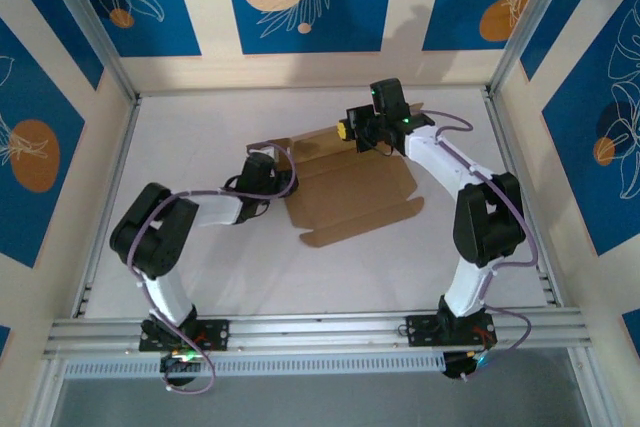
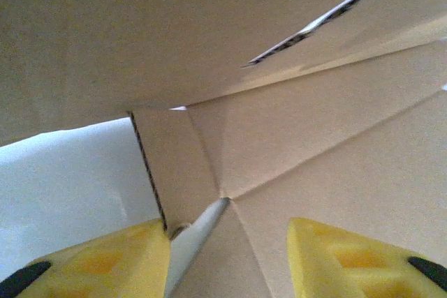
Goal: Fold the paper box
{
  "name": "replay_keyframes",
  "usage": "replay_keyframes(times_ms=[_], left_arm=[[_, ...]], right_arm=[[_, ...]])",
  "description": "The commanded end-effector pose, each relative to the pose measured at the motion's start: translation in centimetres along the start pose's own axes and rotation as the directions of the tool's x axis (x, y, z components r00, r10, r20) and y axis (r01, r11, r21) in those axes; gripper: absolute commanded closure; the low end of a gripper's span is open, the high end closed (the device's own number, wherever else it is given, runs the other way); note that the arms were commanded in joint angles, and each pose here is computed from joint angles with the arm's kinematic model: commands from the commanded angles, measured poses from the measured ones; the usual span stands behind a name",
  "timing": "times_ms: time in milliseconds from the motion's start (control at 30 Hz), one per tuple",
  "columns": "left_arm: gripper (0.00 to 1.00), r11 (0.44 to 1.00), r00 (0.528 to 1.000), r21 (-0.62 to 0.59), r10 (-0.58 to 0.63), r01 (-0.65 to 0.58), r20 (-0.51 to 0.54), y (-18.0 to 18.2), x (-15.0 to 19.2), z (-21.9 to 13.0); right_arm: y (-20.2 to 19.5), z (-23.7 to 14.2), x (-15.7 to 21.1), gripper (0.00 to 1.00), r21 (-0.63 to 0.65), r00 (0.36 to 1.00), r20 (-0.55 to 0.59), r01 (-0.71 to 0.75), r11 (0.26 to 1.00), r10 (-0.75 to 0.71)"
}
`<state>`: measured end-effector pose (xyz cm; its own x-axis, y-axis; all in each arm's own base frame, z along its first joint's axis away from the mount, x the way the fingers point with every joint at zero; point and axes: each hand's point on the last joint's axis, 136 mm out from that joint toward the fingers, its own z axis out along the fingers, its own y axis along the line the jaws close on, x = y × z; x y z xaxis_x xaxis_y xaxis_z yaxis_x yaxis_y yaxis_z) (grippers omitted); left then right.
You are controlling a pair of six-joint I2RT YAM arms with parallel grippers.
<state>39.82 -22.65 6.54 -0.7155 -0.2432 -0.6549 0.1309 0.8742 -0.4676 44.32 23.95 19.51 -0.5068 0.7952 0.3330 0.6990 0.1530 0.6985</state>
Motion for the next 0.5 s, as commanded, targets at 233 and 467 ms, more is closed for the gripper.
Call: replay_keyframes(times_ms=[233, 467], left_arm=[[0.51, 0.999, 0.999, 0.047, -0.021, 0.019, 0.045, -1.6, -2.4, -5.6], [0.5, 0.998, 0.997, 0.045, -0.041, 0.044, -0.069, -0.8, -0.5, -5.0]], right_arm=[[-2.6, -3.4, 0.3, 1.0, 0.156, 0.973, 0.118, -0.214, 0.964, 0.197], [-3.2, -3.7, 0.2, 1.0, 0.152, 0.969, 0.133, -0.228, 0.962, 0.208]])
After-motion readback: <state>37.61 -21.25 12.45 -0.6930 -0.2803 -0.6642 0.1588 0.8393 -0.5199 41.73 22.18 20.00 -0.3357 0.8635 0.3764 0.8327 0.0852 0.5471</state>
